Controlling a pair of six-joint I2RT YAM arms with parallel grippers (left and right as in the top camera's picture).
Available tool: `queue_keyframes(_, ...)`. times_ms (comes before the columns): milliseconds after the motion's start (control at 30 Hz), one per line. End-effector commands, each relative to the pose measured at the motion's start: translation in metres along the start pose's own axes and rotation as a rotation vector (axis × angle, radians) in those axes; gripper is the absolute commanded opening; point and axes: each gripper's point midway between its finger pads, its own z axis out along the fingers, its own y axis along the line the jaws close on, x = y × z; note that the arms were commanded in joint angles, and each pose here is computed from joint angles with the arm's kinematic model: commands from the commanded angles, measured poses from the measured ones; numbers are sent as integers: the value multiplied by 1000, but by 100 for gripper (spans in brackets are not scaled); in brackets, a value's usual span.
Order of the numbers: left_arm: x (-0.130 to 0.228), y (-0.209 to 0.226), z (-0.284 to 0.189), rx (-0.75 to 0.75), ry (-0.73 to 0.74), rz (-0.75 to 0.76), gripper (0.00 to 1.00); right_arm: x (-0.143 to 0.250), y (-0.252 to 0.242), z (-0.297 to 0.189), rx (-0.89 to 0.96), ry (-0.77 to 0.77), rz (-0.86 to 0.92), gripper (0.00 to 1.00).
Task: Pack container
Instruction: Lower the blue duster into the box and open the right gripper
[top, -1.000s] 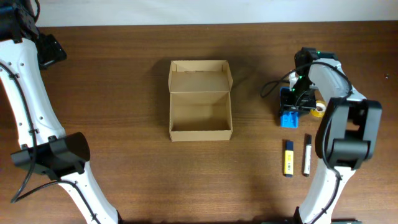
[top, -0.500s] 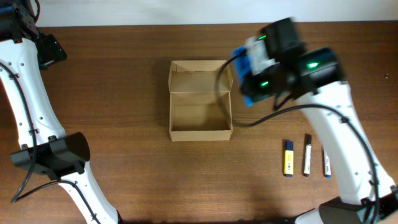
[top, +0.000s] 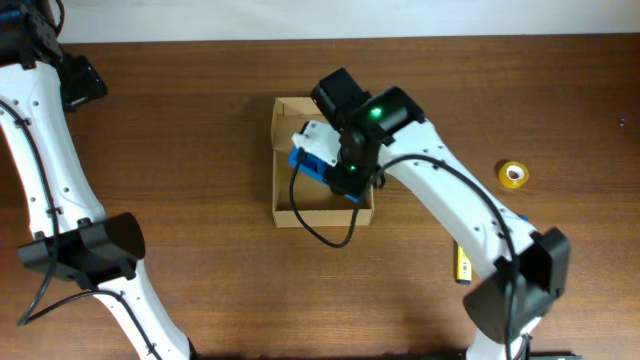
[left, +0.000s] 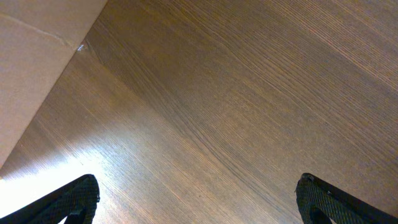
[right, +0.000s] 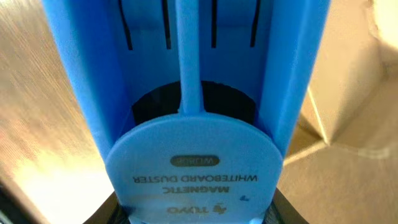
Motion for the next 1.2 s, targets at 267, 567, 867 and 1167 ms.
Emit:
queue_keyframes(267,1,2,0,-2,3,10,100,-5,-3,46,-51,52,-304,4)
queue_keyframes(567,1,1,0,-1,3,10,100,3,-3,89,-109,128,-311,4)
queue_keyframes(867,1,1,0,-1,3,10,100,7,4,125,-183,163,-296,4)
queue_keyframes(1167,1,1,0,-1,3,10,100,9,7,134,-201,181,-247,37)
